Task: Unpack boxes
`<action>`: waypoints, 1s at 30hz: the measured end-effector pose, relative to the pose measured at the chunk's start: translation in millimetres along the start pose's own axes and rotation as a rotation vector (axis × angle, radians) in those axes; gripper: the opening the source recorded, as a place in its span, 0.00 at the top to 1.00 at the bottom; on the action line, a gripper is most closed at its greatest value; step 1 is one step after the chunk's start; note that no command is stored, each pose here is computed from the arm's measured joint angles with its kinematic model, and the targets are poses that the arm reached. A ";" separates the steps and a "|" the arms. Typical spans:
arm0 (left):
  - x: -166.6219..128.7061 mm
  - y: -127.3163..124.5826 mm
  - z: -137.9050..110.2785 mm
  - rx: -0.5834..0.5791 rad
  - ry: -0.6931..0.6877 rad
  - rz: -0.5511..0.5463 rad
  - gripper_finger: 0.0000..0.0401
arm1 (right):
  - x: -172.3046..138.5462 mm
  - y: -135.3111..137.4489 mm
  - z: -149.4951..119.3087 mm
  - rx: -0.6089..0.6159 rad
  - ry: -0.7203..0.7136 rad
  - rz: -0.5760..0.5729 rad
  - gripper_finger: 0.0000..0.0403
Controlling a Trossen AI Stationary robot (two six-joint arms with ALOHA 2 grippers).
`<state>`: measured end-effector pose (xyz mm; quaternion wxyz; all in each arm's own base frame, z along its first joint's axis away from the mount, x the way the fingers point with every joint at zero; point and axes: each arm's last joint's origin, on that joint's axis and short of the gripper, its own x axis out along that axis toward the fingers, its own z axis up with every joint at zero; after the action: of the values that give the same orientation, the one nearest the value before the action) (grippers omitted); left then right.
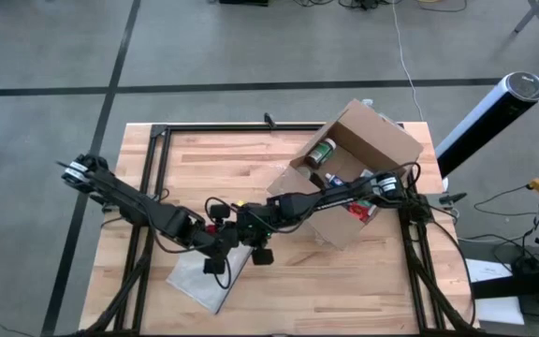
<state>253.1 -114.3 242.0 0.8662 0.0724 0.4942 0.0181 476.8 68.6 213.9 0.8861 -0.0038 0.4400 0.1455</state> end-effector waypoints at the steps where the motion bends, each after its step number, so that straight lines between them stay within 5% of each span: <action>1: -1.7 0.8 -0.8 0.002 0.004 0.001 1.00 | -2.5 -0.4 0.7 -0.003 -0.002 -0.003 1.00; 12: -15.8 8.1 -6.6 -0.034 0.016 0.014 1.00 | -35.1 3.0 14.2 -0.066 -0.080 -0.007 0.98; 24: -20.4 10.9 -10.9 -0.023 0.042 0.022 1.00 | -37.2 0.3 8.6 -0.069 -0.022 -0.015 0.64; 30: -25.8 13.2 -12.2 -0.032 0.035 0.020 1.00 | -37.8 -3.2 5.7 -0.068 0.005 -0.018 0.57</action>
<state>230.0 -102.6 259.8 0.8583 0.0631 0.5080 0.0357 460.5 56.7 246.6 0.8857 -0.0385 0.4369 0.1523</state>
